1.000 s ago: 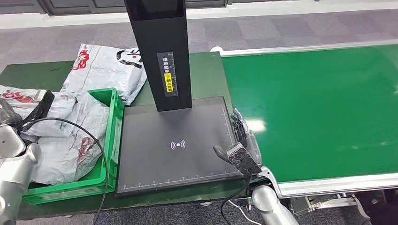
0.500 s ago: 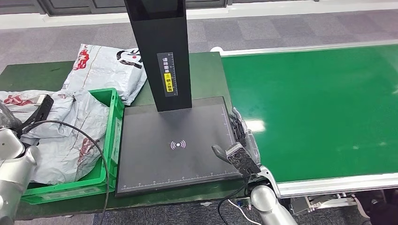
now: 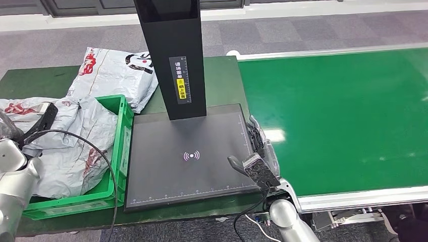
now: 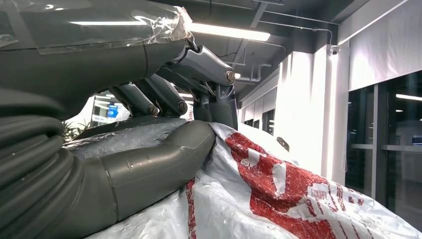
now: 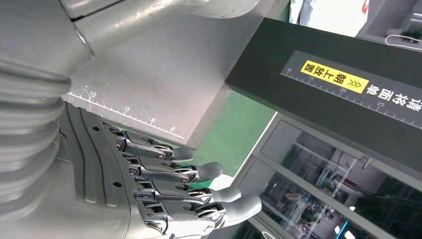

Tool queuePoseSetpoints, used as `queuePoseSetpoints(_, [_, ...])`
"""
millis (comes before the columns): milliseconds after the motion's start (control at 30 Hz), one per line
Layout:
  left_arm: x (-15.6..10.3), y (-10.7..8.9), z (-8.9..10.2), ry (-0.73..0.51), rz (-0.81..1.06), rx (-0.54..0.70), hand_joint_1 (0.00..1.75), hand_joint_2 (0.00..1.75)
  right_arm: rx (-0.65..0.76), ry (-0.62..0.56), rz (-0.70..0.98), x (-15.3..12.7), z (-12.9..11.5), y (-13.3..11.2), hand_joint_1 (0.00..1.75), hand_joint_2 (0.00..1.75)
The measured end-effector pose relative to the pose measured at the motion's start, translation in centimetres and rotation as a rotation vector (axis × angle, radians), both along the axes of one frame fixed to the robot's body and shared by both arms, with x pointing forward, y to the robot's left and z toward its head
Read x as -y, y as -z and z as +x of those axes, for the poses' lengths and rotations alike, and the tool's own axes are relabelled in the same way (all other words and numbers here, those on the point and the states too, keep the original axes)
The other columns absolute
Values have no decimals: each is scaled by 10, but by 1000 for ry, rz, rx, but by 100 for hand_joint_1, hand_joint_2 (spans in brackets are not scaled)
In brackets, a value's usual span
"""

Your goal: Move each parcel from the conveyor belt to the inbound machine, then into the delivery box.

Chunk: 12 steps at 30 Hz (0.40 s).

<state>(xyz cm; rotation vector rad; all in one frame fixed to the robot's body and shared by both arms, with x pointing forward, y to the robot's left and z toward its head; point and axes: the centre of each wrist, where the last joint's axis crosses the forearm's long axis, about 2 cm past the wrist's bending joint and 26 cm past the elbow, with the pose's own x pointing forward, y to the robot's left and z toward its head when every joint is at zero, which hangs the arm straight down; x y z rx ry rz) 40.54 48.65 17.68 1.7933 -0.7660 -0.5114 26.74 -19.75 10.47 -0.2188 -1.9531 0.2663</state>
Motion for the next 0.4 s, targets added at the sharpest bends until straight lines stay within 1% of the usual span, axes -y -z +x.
queuePoseSetpoints(400, [0,0,0,-1,-1,-2,175,175,0,0,1,0,0,0,0,175])
